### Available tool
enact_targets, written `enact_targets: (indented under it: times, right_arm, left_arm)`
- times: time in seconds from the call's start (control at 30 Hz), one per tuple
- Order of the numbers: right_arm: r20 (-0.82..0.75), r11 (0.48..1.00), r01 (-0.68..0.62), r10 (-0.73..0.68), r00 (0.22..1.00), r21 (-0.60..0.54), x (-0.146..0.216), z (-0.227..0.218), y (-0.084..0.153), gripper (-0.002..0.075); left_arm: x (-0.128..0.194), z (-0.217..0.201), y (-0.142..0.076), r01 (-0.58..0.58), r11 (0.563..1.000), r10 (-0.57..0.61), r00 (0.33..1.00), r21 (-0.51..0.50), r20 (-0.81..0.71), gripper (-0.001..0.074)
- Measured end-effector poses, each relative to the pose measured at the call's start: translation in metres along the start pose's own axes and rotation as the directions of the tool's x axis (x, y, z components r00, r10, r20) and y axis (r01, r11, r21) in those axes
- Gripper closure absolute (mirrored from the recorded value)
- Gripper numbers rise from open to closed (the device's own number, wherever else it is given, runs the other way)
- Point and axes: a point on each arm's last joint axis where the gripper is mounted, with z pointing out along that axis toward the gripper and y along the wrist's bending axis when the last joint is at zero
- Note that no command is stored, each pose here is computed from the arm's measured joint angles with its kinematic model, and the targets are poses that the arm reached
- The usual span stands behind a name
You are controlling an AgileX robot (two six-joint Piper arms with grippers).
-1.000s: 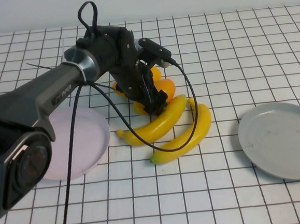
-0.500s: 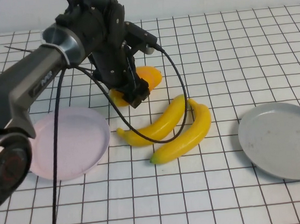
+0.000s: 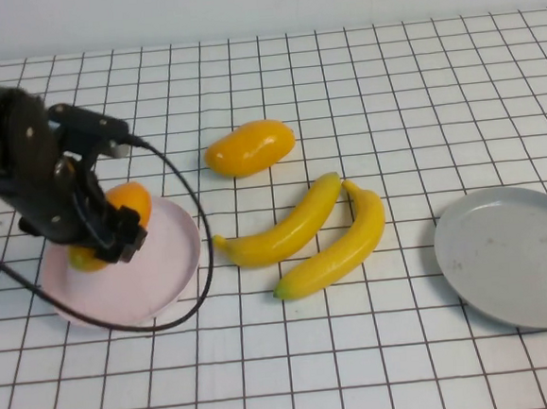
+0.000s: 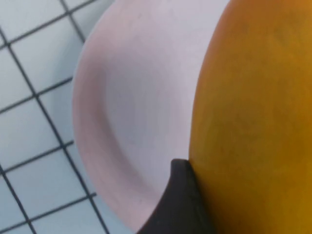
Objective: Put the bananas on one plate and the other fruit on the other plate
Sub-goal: Put one type of fruit in the left plate
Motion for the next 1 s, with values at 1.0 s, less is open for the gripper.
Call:
enact_targets:
  times: [1.0]
  right_arm:
    - [0.000, 1.000, 0.000, 0.000, 1.000, 0.000, 0.000, 0.000, 0.000, 0.0743]
  left_arm:
    - [-0.097, 0.000, -0.036, -0.265, 0.960, 0.279, 0.923, -0.089, 0.267, 0.0070]
